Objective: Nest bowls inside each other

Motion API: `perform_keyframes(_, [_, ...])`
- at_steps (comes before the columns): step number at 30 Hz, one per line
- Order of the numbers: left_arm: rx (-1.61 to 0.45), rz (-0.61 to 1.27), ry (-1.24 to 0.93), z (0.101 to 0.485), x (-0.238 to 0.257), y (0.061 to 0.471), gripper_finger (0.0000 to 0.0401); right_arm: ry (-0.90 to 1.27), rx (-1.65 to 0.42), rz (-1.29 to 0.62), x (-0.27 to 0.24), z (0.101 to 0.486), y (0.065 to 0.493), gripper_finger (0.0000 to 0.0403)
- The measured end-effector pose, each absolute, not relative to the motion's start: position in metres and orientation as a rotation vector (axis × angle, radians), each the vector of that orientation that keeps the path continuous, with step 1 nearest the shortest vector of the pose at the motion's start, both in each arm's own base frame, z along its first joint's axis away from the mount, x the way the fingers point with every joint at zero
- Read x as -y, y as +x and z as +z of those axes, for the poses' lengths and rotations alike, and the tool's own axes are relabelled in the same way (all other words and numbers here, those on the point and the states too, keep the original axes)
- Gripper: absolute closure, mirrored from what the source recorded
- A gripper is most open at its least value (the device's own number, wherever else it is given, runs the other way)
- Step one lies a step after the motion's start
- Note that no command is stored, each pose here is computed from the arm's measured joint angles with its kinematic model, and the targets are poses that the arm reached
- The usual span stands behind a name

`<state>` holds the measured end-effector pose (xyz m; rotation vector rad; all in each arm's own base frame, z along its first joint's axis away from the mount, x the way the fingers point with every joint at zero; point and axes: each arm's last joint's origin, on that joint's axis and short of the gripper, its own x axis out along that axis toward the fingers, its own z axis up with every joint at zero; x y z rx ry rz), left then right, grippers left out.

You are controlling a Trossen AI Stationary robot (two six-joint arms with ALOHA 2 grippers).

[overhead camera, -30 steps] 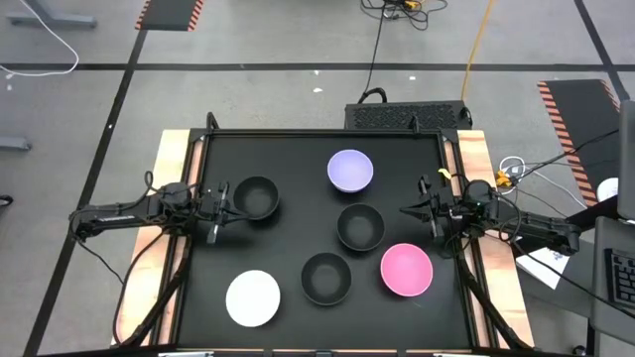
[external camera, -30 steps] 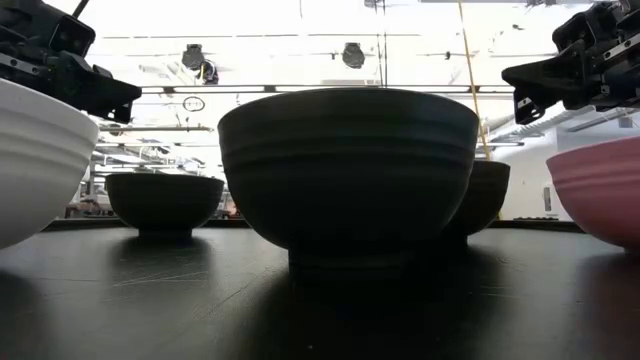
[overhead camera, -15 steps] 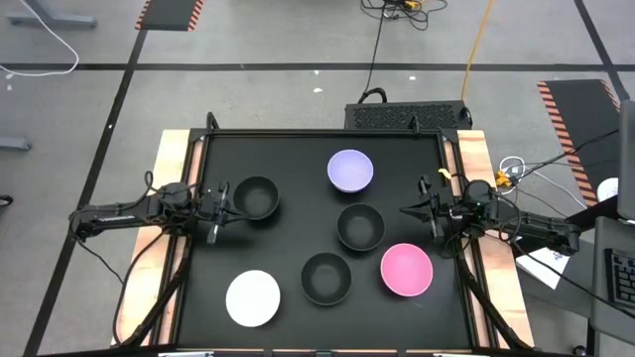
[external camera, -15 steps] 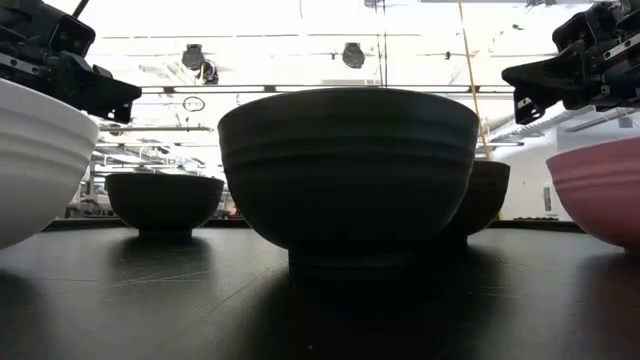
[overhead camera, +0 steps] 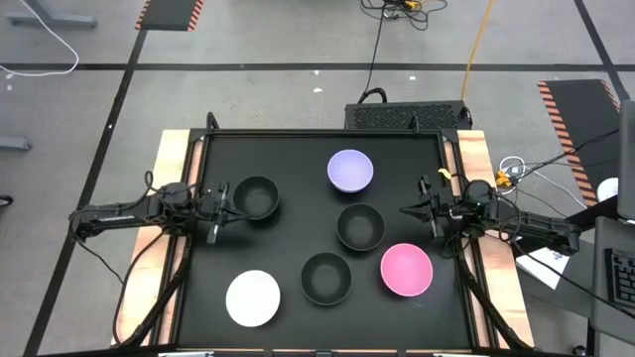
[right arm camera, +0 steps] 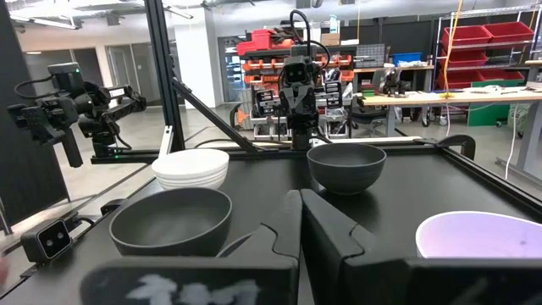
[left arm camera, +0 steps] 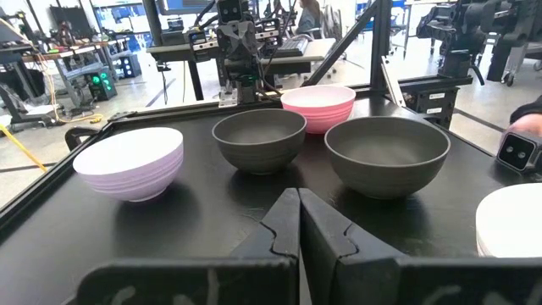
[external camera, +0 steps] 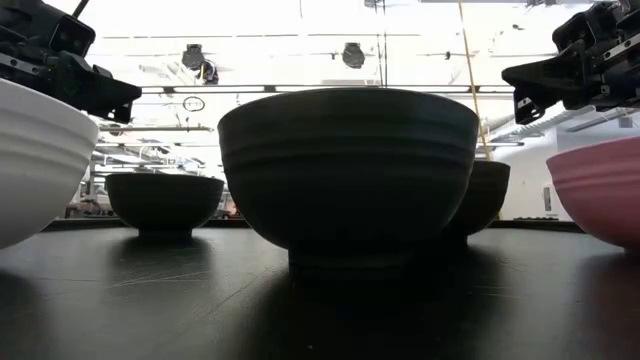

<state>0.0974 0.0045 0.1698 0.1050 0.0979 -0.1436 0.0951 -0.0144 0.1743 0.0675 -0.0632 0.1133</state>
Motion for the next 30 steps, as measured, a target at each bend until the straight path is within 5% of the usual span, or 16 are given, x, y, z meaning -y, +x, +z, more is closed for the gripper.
perform_keyframes(30, [-0.004, -0.137, 0.090, 0.1791, -0.0046, 0.0980, 0.0398, 0.068, 0.063, 0.113, 0.0144, 0.1743, 0.0951, 0.0403])
